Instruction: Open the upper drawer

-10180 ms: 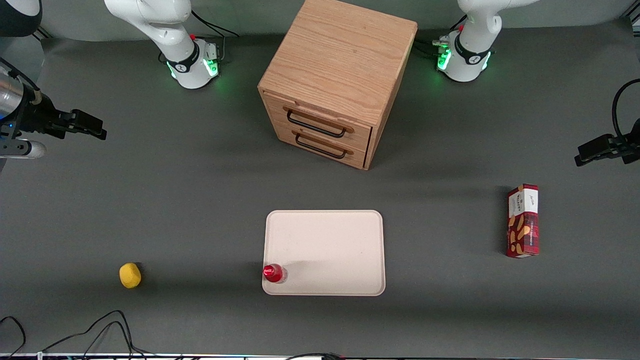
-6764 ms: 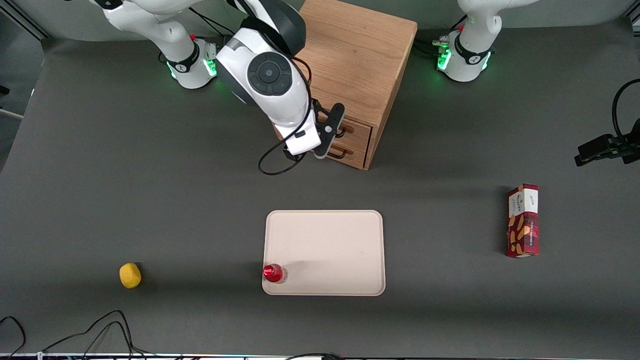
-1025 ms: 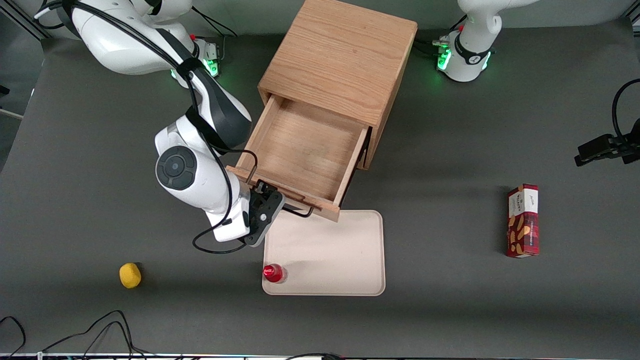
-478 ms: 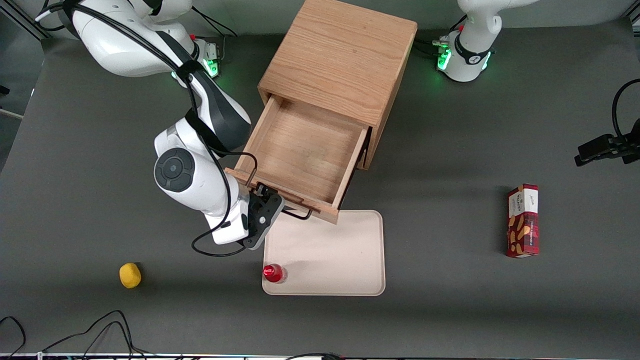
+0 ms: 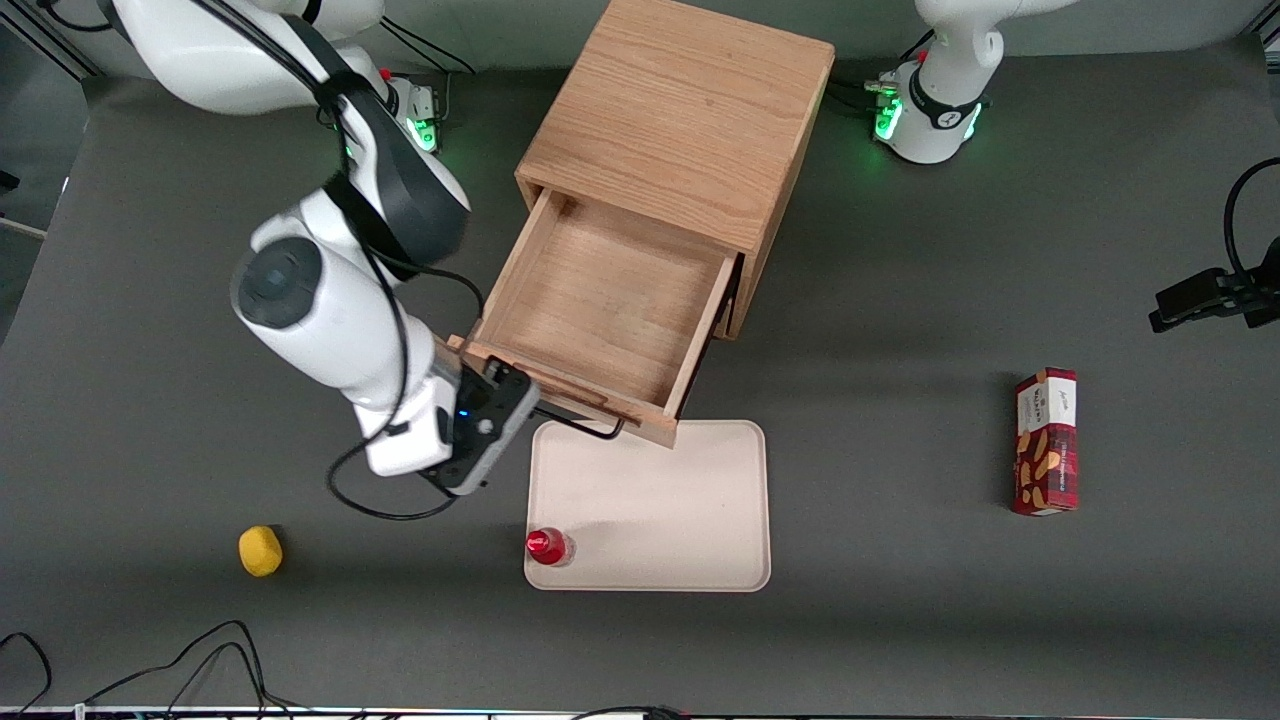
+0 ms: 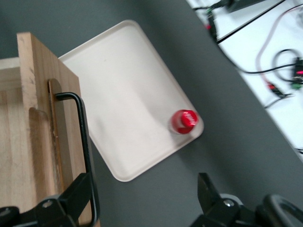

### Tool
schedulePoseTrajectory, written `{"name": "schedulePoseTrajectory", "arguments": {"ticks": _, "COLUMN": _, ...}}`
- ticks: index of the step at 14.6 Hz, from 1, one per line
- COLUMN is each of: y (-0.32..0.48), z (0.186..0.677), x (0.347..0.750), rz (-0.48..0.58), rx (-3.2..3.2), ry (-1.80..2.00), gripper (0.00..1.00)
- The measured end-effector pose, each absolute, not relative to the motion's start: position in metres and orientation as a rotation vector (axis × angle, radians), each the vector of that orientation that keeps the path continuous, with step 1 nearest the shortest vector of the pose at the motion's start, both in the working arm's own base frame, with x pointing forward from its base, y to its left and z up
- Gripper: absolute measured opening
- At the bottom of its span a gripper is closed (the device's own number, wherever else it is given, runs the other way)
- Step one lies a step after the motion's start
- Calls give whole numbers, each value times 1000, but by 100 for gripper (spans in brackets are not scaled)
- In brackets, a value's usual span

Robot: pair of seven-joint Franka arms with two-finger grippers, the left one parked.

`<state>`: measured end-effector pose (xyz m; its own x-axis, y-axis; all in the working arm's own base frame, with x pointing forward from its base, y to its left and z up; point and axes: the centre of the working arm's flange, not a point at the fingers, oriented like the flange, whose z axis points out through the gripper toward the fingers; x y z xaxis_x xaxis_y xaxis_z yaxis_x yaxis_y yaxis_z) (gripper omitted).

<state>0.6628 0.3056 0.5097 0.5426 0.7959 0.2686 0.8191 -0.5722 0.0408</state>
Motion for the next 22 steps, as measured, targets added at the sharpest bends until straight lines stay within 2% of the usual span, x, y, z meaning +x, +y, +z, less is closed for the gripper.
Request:
{"name": "schedulePoseTrajectory", "arguments": {"ticks": 3, "y": 277, "z": 568, "x": 654, "rz": -511, "rx": -2719, "ry": -1352, "gripper": 100}}
{"name": "schedulePoseTrajectory", "arguments": {"ticks": 5, "y": 242, "z": 594, "x": 647, "rz": -517, "rx": -2746, "ry": -1212, "gripper": 100}}
{"name": "schedulePoseTrajectory", "arguments": {"ticks": 9, "y": 157, "z": 620, "x": 609, "rz": -374, "rx": -2838, "ry": -847, "gripper": 100}}
{"name": "schedulePoseTrajectory", "arguments": {"ticks": 13, "y": 103, "z": 621, "x": 561, "rz": -89, "rx": -2980, "ry": -436, "gripper": 100}}
{"name": "schedulePoseTrajectory", "arguments": {"ticks": 15, "y": 76, "z": 625, "x": 544, "rz": 21, "rx": -3026, "ry": -312, "gripper": 100}}
{"name": "schedulePoseTrajectory", "arguments": {"ticks": 19, "y": 49, "z": 619, "x": 526, "rz": 141, "rx": -3142, "ry": -1, "gripper": 100}}
{"name": "schedulePoseTrajectory", "arguments": {"ticks": 22, "y": 44, "z": 623, "x": 521, "rz": 131, "rx": -3152, "ry": 76, "gripper": 100}}
